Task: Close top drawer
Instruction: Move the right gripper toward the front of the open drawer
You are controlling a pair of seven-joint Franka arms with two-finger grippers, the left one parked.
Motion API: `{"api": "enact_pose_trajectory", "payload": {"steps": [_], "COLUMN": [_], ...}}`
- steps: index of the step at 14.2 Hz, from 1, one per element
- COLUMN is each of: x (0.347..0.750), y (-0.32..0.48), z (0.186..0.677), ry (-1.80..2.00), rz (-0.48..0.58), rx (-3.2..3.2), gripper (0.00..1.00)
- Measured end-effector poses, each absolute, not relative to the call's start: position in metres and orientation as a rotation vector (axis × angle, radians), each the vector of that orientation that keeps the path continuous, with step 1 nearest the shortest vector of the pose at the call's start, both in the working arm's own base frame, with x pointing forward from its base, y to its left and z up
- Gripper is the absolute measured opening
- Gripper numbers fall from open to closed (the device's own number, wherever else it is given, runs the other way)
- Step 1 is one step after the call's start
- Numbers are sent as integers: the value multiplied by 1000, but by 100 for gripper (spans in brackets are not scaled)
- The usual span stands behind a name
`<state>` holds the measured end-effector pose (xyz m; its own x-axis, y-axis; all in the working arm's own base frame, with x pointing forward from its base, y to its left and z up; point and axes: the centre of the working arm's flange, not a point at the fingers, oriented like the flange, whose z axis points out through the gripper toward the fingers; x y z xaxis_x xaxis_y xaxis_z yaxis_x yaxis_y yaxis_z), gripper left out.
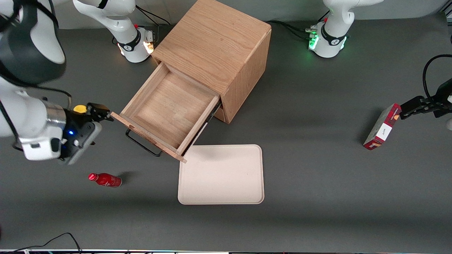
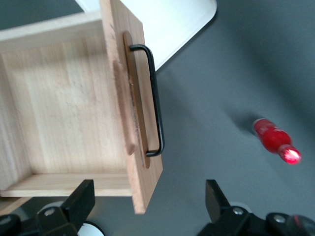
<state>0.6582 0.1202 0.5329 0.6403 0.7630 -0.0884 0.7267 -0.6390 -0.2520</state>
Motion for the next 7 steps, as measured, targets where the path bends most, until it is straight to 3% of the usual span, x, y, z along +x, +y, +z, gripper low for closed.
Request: {"api": "enact_pose_trajectory", "payload": {"steps": [7], "x": [678], "y": [119], "z": [455], "ry": [-1191], "rz": [419], "rx": [-2600], "gripper": [100]}}
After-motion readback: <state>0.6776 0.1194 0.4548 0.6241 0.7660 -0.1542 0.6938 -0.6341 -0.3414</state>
